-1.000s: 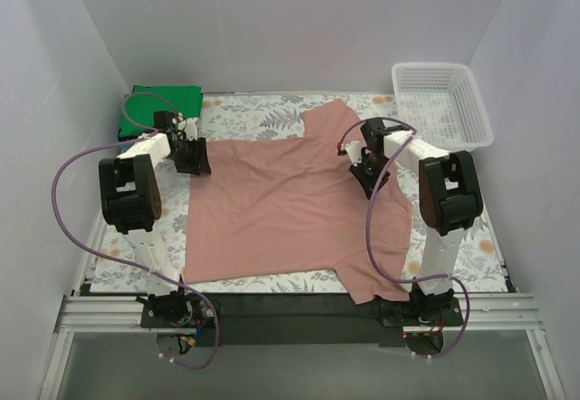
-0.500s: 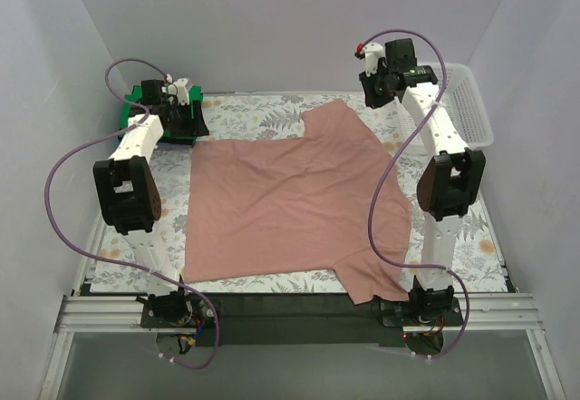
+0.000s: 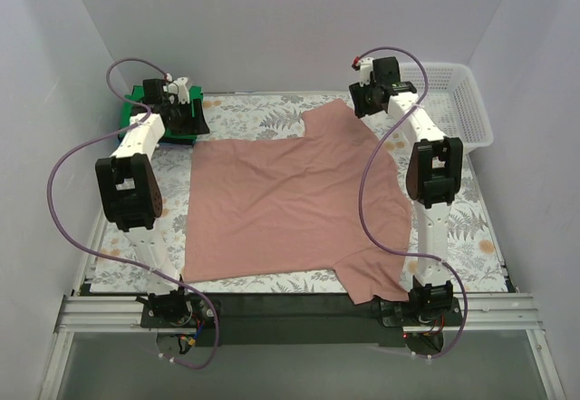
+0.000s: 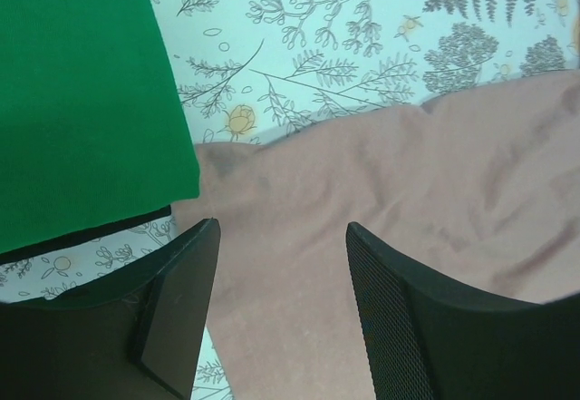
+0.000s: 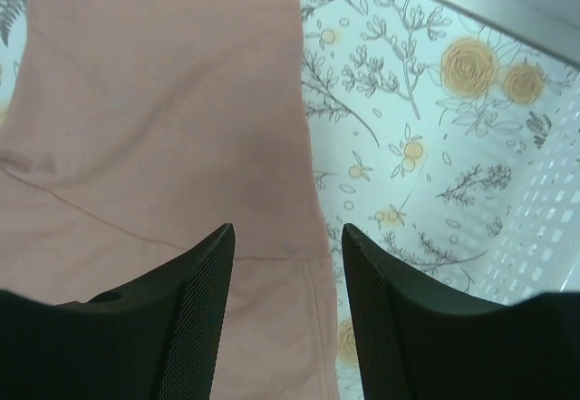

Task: Fold and stack the t-shirts
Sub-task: Flatten the tshirt out

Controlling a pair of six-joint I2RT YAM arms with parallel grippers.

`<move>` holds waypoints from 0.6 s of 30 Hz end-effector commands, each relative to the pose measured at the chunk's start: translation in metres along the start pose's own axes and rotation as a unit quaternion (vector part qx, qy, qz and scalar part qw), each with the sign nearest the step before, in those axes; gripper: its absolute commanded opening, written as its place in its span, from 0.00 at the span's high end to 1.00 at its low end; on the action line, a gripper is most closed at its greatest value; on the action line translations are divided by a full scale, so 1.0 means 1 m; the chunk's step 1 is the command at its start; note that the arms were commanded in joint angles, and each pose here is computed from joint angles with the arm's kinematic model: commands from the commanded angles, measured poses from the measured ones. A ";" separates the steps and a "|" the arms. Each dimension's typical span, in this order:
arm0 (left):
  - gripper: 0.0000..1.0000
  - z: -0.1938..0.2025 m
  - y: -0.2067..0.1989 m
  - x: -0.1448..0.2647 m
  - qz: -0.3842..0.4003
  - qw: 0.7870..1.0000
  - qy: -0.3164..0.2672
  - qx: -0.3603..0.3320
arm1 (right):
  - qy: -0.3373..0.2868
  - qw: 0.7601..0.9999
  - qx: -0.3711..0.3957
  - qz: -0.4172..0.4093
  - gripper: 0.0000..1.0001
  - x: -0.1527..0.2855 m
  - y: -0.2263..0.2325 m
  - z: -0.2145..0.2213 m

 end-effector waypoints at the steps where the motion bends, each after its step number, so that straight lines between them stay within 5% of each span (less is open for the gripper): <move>1: 0.43 0.002 0.010 -0.008 -0.022 1.000 0.003 0.001 | -0.073 0.997 -0.007 0.016 0.42 -0.012 -0.005 -0.030; 18: 0.41 0.027 0.024 -0.038 -0.044 0.998 0.047 0.016 | -0.027 1.000 -0.014 0.002 0.39 -0.066 0.002 0.013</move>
Point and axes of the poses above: each gripper's point midway between its finger pads, its own x axis back along the fingers, its own y axis along the line the jaws close on, z = x × y, the point moved 6 cm from there along x, back along the fingers, and after that the axes turned 7 degrees about x, right-handed, at the moved point
